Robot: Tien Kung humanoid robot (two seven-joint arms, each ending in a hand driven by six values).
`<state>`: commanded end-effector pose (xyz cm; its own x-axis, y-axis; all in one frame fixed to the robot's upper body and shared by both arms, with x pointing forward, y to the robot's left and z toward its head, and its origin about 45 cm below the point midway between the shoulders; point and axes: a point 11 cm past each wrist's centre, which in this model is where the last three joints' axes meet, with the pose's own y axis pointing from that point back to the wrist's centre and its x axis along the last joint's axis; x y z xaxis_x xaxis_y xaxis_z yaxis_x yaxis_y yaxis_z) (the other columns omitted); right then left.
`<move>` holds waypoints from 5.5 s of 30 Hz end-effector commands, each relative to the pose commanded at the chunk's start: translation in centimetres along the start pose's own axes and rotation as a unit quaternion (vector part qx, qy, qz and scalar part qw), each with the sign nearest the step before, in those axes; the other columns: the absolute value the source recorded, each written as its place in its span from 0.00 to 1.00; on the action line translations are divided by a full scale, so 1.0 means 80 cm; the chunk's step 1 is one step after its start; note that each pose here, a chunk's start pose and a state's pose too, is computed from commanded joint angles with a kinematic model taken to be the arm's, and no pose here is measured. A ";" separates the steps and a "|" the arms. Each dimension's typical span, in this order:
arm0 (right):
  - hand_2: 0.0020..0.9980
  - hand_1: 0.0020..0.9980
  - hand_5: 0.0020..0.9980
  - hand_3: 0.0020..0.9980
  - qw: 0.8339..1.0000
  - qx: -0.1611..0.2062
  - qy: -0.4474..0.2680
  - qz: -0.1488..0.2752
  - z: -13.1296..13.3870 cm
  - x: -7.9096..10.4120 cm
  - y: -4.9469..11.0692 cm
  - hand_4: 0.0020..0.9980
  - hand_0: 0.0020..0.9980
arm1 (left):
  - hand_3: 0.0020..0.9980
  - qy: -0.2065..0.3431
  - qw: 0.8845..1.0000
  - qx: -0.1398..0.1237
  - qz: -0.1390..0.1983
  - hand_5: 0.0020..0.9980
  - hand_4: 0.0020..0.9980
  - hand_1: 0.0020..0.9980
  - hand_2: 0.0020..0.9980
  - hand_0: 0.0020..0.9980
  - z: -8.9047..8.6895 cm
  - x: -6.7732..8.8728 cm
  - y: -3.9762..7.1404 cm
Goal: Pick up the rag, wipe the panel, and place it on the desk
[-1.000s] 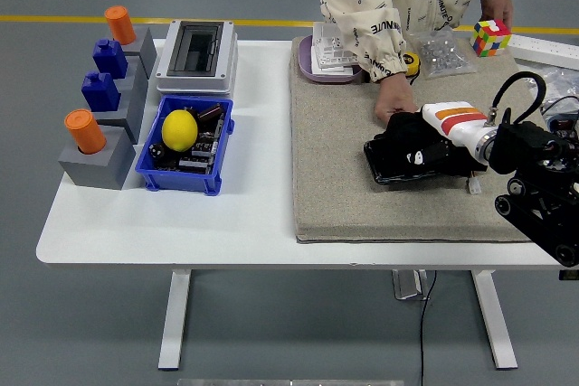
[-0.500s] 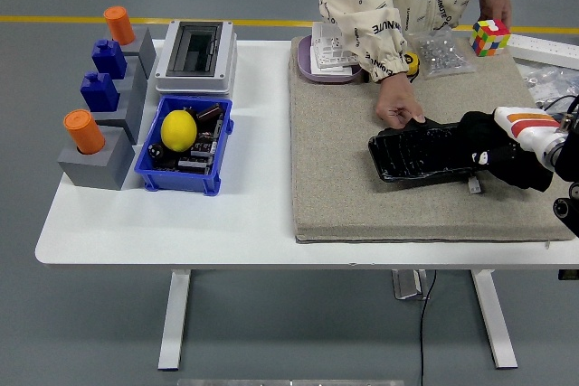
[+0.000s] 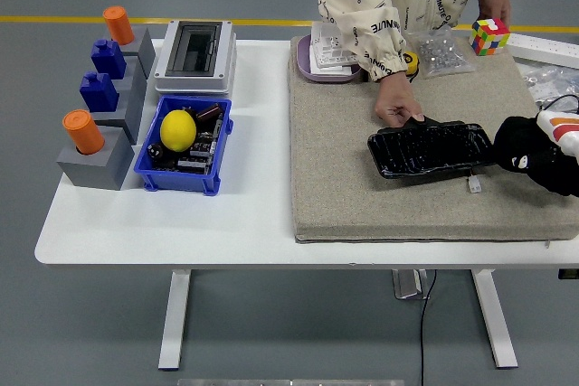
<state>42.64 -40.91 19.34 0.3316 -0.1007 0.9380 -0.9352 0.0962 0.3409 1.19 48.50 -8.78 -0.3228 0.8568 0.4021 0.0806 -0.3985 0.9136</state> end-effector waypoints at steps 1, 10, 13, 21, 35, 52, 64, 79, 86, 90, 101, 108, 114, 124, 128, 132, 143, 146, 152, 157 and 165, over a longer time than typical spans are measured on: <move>0.50 0.45 0.25 0.50 1.000 -0.005 -0.002 0.002 0.005 0.001 0.001 0.81 0.31 | 0.57 0.001 1.000 0.001 0.000 0.48 0.60 0.70 0.75 0.65 -0.001 0.000 0.000; 0.50 0.45 0.25 0.50 1.000 -0.012 -0.007 0.003 0.012 0.002 0.000 0.81 0.31 | 0.57 0.001 1.000 0.000 -0.003 0.48 0.60 0.70 0.75 0.65 0.001 -0.003 0.000; 0.50 0.45 0.25 0.50 1.000 -0.011 -0.008 0.004 0.010 0.002 0.000 0.81 0.31 | 0.57 0.001 1.000 -0.002 -0.004 0.48 0.60 0.70 0.75 0.65 0.002 -0.004 0.000; 0.52 0.47 0.26 0.51 1.000 -0.006 -0.014 0.004 0.006 0.004 0.000 0.84 0.35 | 0.57 0.003 1.000 0.001 -0.001 0.48 0.60 0.70 0.75 0.65 0.000 -0.002 0.000; 0.60 0.54 0.36 0.53 1.000 -0.007 -0.015 -0.006 0.006 0.004 0.000 0.96 0.46 | 0.57 0.004 1.000 -0.001 -0.003 0.48 0.60 0.70 0.75 0.65 0.001 -0.004 0.000; 0.70 0.60 0.39 0.57 1.000 -0.003 -0.014 -0.007 0.004 0.008 0.000 1.00 0.56 | 0.57 0.004 1.000 0.000 -0.003 0.48 0.60 0.70 0.75 0.65 0.000 -0.004 0.000; 0.78 0.68 0.43 0.75 1.000 0.000 -0.009 -0.004 0.004 0.014 0.002 1.00 0.68 | 0.57 0.001 1.000 0.001 -0.002 0.48 0.60 0.70 0.75 0.65 -0.001 -0.003 0.000; 0.86 0.77 0.51 0.84 1.000 -0.004 0.006 -0.011 0.008 0.024 0.005 1.00 0.79 | 0.57 -0.002 1.000 0.002 -0.002 0.48 0.60 0.70 0.75 0.65 -0.002 -0.003 0.000; 0.88 0.79 0.56 0.86 1.000 -0.005 0.012 -0.015 0.006 0.030 0.006 1.00 0.81 | 0.57 0.000 1.000 0.004 -0.001 0.48 0.60 0.70 0.75 0.65 -0.004 -0.002 -0.001; 0.88 0.79 0.56 0.86 1.000 -0.004 0.014 -0.013 0.004 0.037 0.007 1.00 0.81 | 0.57 0.001 1.000 0.004 -0.002 0.48 0.60 0.70 0.75 0.65 -0.005 -0.003 -0.001; 0.83 0.74 0.53 0.81 0.993 -0.002 -0.063 0.098 0.004 0.103 0.015 1.00 0.77 | 0.57 0.002 1.000 0.003 -0.002 0.48 0.60 0.70 0.75 0.65 -0.005 -0.004 -0.001; 0.81 0.73 0.53 0.79 0.975 0.023 -0.157 0.154 0.008 0.112 0.019 1.00 0.75 | 0.57 0.003 1.000 0.004 -0.002 0.48 0.60 0.70 0.75 0.65 -0.006 -0.004 -0.001; 0.81 0.73 0.54 0.80 0.966 0.033 -0.207 0.149 0.009 0.102 0.019 1.00 0.75 | 0.57 0.003 1.000 0.003 -0.003 0.48 0.60 0.70 0.75 0.65 -0.004 -0.005 0.000; 0.81 0.73 0.55 0.80 0.968 0.026 -0.198 0.153 0.015 0.104 0.020 1.00 0.75 | 0.57 0.003 1.000 0.004 -0.003 0.48 0.60 0.70 0.75 0.65 -0.006 -0.005 -0.001; 0.81 0.73 0.53 0.80 0.969 0.025 -0.196 0.150 0.016 0.100 0.020 1.00 0.75 | 0.57 0.002 1.000 0.004 -0.003 0.48 0.60 0.70 0.75 0.65 -0.006 -0.005 -0.001; 0.81 0.73 0.53 0.80 0.969 0.025 -0.194 0.148 0.016 0.100 0.020 1.00 0.75 | 0.57 0.001 1.000 0.003 -0.003 0.48 0.60 0.70 0.75 0.65 -0.005 -0.005 -0.001; 0.81 0.73 0.53 0.79 0.970 0.023 -0.191 0.147 0.017 0.099 0.020 1.00 0.75 | 0.57 -0.001 1.000 0.006 -0.001 0.48 0.60 0.70 0.75 0.65 -0.008 -0.003 -0.001; 0.81 0.73 0.53 0.80 0.970 0.023 -0.191 0.147 0.017 0.099 0.020 1.00 0.75 | 0.57 -0.002 1.000 0.005 0.000 0.48 0.60 0.70 0.75 0.65 -0.007 -0.002 -0.001; 0.81 0.73 0.52 0.80 0.970 0.023 -0.189 0.148 0.018 0.100 0.021 1.00 0.75 | 0.57 -0.002 1.000 0.005 -0.001 0.48 0.60 0.70 0.75 0.65 -0.007 -0.003 -0.001; 0.81 0.73 0.52 0.80 0.970 0.022 -0.187 0.151 0.019 0.103 0.021 1.00 0.75 | 0.57 -0.001 1.000 0.004 -0.002 0.48 0.60 0.70 0.75 0.65 -0.006 -0.004 -0.001; 0.81 0.73 0.52 0.79 0.970 0.020 -0.185 0.154 0.021 0.106 0.022 1.00 0.75 | 0.57 0.000 1.000 0.004 -0.003 0.48 0.60 0.70 0.75 0.65 -0.005 -0.004 -0.001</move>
<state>43.61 -43.22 27.77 -0.0246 -0.4222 0.9062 -0.9893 0.1404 0.0385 0.93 48.08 -8.98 -0.3225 0.8592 0.3972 0.0858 -0.3914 0.9162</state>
